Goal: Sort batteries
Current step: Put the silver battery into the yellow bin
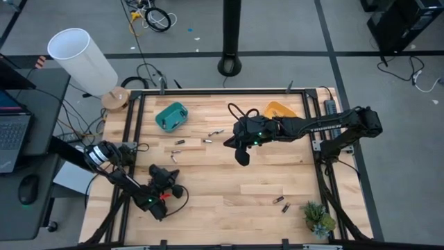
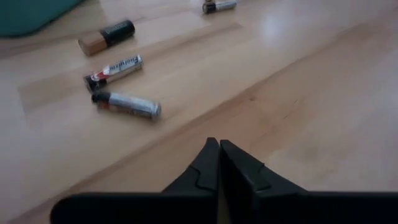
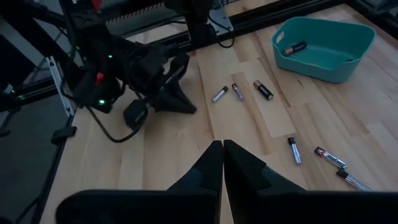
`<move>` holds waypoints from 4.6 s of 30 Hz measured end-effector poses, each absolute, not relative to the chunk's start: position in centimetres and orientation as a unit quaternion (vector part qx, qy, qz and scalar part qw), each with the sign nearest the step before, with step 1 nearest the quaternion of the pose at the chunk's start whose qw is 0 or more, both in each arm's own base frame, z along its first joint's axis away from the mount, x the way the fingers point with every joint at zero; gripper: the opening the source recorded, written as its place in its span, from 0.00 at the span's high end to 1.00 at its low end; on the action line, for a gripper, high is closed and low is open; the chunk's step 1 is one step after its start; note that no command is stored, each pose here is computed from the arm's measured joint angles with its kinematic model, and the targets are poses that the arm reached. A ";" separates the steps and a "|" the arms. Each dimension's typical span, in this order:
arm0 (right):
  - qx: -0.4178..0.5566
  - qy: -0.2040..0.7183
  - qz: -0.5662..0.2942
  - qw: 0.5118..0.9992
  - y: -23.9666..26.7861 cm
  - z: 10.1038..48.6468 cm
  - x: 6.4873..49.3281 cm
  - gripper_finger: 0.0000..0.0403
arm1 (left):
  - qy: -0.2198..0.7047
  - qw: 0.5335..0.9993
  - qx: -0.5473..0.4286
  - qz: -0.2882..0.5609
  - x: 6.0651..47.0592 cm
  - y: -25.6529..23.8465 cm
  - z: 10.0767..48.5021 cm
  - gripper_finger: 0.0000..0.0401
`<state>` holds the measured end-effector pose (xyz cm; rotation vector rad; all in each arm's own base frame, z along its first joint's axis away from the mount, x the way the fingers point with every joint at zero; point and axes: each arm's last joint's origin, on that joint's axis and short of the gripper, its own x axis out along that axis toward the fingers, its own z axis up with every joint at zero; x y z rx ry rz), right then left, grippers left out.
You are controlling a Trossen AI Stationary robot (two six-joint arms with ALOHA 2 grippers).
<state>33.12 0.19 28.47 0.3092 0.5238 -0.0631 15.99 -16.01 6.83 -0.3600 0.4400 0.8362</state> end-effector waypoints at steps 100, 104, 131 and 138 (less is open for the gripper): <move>0.043 0.303 -0.037 0.951 -13.4 9.2 34.2 0.93 | 0.234 0.793 -0.390 0.405 23.3 -11.2 25.9 0.64; 0.042 0.308 -0.046 0.949 -13.8 11.5 33.5 0.93 | 0.241 0.804 -0.369 0.400 23.3 -11.2 25.9 0.64; 0.105 0.419 -0.294 0.853 -15.4 18.1 17.0 0.92 | 0.205 0.812 -0.306 0.453 23.3 -8.9 23.7 0.64; 0.196 0.382 -0.286 0.857 -15.0 17.6 14.4 0.91 | 0.215 0.808 -0.314 0.450 23.3 -8.9 23.6 0.64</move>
